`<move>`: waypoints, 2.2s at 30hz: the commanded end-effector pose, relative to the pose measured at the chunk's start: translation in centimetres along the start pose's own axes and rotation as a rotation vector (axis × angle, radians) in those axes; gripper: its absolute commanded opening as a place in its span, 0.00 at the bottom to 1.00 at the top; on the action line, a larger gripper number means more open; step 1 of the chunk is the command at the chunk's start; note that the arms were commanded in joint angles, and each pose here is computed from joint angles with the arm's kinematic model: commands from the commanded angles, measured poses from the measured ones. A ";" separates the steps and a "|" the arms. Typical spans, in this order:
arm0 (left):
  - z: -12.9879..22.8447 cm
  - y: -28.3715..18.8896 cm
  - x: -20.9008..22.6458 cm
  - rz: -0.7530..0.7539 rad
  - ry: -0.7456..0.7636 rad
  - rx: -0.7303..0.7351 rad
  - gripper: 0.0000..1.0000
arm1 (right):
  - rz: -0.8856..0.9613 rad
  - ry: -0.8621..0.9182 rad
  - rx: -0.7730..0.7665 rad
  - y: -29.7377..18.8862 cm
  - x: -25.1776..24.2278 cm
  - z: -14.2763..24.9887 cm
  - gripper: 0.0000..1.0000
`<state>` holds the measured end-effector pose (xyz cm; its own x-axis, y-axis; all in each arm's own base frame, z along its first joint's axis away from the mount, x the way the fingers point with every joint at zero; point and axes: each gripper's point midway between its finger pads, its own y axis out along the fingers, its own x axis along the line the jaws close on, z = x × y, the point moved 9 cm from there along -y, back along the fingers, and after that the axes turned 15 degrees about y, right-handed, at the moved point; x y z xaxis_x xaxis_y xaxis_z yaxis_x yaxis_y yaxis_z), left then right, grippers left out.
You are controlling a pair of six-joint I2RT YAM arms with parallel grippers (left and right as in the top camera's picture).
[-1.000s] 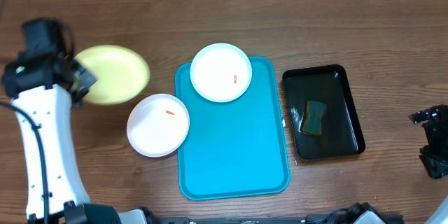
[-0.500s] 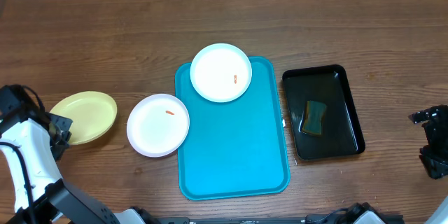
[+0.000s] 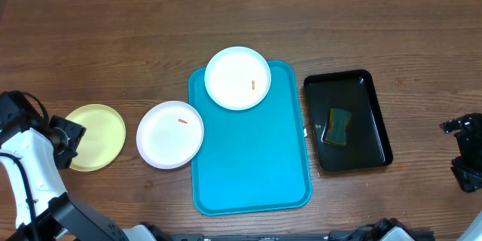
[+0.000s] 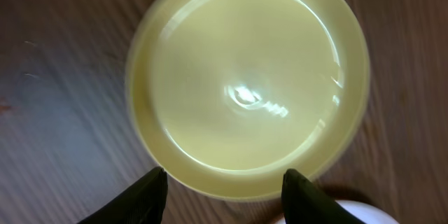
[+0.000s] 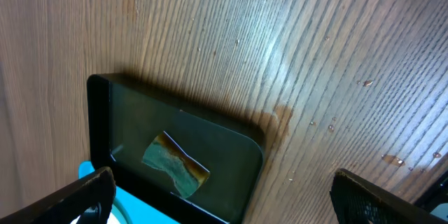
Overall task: Clean dirty plates on tray and stack at the side
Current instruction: 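Release the yellow plate and move the left gripper to the white plate, then grasp the white plate rim and slide it onto the blue tray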
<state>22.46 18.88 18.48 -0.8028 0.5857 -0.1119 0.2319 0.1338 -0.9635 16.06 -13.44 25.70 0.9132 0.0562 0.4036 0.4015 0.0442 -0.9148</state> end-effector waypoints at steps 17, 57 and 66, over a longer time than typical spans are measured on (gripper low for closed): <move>12.1 -1.4 -15.2 0.305 1.014 0.207 0.49 | -0.284 -0.116 0.128 -0.7 2.8 0.8 1.00; 30.2 2.1 -23.7 0.220 1.378 0.266 0.04 | -0.256 -0.681 0.363 0.6 4.5 8.2 0.91; 36.2 0.4 -24.7 0.343 1.513 0.213 0.25 | -0.254 -0.667 0.363 0.7 4.5 8.2 0.95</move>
<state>23.16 -23.39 11.66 0.5719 0.8161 -0.0826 0.1048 -0.1726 -0.9794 19.74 -5.04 26.70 0.5334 0.5705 0.6245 0.4284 0.4544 -0.7810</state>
